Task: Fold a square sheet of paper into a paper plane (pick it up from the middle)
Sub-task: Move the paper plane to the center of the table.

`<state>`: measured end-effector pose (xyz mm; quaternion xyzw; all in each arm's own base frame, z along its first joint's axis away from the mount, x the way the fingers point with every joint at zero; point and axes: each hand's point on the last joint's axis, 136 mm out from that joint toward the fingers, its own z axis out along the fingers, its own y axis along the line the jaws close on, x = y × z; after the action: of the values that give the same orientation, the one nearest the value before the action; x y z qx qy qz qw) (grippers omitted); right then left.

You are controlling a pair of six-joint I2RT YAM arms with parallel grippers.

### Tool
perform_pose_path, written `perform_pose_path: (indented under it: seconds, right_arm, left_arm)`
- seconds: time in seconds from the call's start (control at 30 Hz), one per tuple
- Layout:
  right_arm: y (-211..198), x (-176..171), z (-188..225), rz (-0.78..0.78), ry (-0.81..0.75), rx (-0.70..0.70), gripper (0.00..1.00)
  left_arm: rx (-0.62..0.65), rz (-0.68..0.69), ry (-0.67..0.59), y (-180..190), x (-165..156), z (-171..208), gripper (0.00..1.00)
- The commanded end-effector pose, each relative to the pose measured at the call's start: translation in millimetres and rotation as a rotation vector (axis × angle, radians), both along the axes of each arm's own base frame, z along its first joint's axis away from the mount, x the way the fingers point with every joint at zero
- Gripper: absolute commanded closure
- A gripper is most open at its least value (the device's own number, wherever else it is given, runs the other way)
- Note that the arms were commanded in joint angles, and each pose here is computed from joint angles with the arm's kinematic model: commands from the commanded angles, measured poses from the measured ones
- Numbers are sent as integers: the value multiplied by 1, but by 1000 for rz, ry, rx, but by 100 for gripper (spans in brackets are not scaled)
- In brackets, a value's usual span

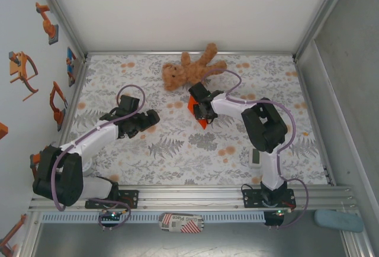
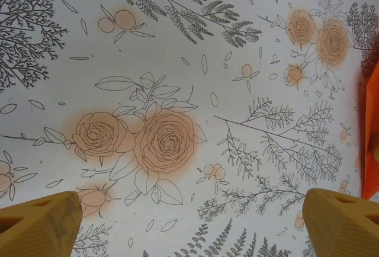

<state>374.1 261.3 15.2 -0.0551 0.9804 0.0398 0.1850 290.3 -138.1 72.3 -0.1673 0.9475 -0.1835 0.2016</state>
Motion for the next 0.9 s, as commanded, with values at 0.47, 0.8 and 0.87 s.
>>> perform_pose_path:
  seconds: [0.47,0.8,0.87]
  right_arm:
    - [-19,-19,-46,-89,105,-63,66]
    - [-14,-6,-14,-79,43,-31,65]
    - [-12,-1,0,-74,15,-21,65]
  left_arm:
    - [7,-21,20,0,0,-4,4]
    - [11,-17,-3,1,2,6,4]
    - [13,-18,-10,1,2,9,4]
